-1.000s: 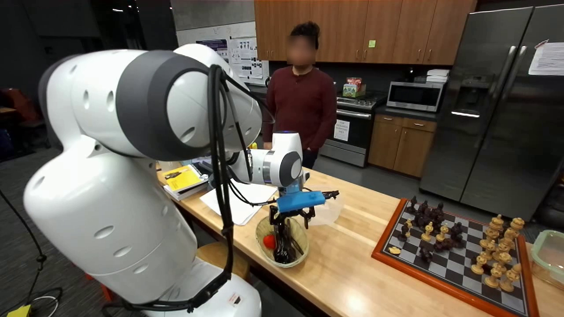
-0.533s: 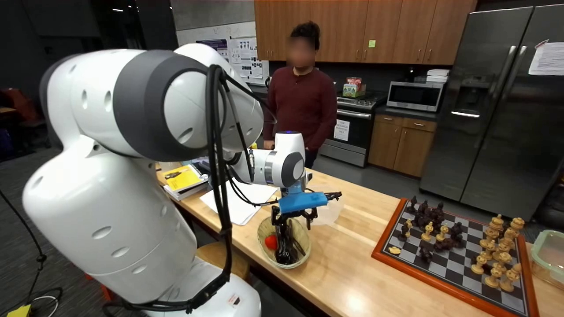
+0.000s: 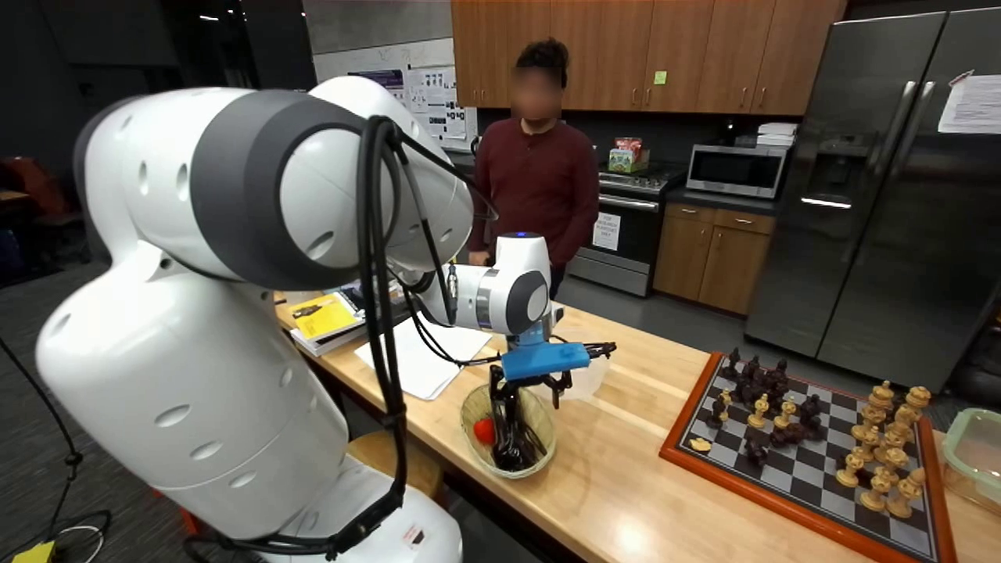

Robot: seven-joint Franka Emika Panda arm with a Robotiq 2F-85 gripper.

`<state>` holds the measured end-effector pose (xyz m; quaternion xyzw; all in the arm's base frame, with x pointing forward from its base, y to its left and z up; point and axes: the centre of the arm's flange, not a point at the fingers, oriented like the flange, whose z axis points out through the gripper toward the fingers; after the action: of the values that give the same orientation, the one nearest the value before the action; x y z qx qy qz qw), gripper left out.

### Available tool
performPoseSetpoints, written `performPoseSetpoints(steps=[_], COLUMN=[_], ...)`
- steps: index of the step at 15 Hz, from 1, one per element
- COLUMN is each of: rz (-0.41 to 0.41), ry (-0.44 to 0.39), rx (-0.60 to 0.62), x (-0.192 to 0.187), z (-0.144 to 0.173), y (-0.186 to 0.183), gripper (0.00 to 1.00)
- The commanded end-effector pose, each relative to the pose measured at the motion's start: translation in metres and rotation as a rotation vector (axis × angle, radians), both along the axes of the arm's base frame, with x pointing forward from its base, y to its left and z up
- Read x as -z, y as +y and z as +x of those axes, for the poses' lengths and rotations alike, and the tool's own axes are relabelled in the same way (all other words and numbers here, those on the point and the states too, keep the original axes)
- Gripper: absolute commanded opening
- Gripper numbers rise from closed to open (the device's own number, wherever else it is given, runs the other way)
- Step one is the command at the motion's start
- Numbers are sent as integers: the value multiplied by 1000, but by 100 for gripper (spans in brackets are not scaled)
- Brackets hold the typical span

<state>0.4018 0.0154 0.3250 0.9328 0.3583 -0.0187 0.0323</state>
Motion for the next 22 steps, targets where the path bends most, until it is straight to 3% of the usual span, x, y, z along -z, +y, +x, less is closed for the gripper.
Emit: performPoseSetpoints(steps=[1, 16, 22], rz=[3, 11, 73], ry=[-39, -63, -37], rx=[4, 31, 38], x=[-4, -10, -6], z=[-6, -1, 4], y=[-13, -21, -29], gripper=[100, 100, 100])
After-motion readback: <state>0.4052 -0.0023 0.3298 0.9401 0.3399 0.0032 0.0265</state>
